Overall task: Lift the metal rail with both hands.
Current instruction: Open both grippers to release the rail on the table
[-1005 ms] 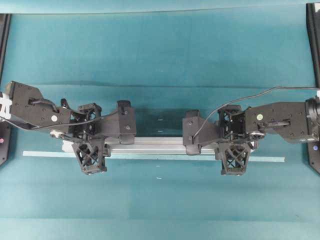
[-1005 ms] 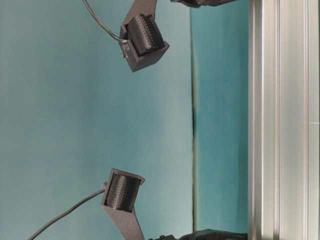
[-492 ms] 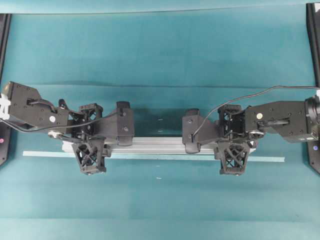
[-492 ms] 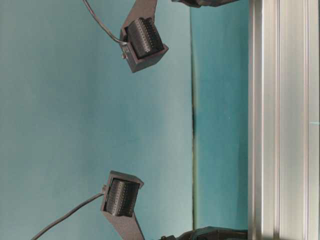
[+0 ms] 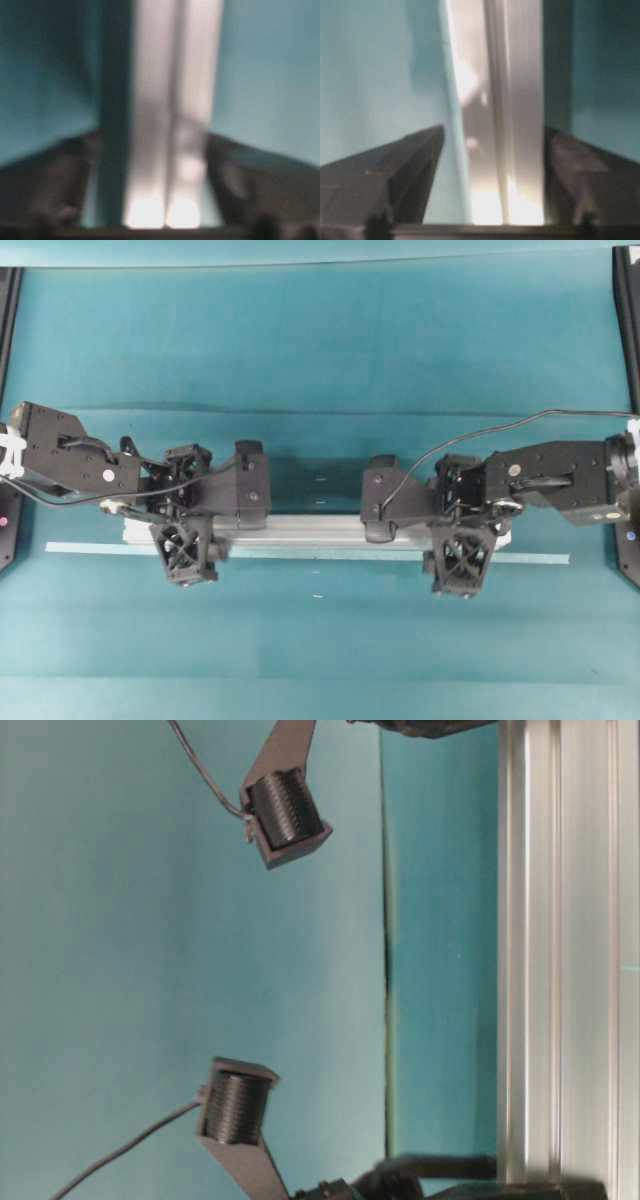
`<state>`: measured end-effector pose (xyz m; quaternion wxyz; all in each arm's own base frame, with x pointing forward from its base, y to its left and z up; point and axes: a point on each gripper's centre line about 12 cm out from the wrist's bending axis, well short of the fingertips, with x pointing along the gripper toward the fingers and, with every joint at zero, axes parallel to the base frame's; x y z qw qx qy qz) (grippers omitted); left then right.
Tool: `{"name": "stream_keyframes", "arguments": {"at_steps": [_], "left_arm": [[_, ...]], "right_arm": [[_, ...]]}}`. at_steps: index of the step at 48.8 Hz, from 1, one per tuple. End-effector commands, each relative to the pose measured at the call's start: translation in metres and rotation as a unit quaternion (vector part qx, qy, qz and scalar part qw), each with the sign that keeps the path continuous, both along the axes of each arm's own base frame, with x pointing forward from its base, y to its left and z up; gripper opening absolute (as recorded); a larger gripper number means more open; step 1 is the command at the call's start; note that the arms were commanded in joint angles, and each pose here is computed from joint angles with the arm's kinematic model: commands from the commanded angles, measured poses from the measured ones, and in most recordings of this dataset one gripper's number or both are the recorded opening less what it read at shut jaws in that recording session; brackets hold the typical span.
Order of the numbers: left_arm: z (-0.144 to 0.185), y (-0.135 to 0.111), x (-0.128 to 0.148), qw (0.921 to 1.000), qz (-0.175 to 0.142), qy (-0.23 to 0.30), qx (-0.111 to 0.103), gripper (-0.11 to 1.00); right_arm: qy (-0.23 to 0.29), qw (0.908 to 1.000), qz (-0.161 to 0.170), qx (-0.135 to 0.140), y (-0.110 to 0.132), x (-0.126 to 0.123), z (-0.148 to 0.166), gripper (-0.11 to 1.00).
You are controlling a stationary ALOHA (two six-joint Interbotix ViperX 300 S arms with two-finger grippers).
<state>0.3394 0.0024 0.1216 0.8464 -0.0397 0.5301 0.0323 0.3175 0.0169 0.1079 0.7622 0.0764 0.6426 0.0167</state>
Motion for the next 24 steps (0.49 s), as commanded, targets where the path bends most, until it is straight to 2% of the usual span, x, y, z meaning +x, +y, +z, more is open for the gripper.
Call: {"name": "stream_keyframes", "arguments": {"at_steps": [1, 4, 13, 24], "left_arm": [[0.008, 0.0, 0.004, 0.9999, -0.003, -0.016, 0.001, 0.89], [0.007, -0.001, 0.003, 0.9999, -0.007, -0.014, 0.003, 0.97], [0.008, 0.0, 0.002, 0.9996, -0.023, -0.014, 0.011, 0.95], [0.009, 0.001, 0.001, 0.9996, -0.022, -0.015, 0.012, 0.96]], "right_arm": [[0.008, 0.9999, 0.004, 0.008, 0.007, 0.001, 0.0, 0.85], [0.009, 0.9999, 0.004, 0.008, 0.006, 0.0, 0.0, 0.89], [-0.011, 0.9999, 0.001, -0.001, 0.003, 0.004, 0.0, 0.98], [-0.011, 0.9996, 0.006, -0.025, -0.012, 0.003, 0.001, 0.98]]}}
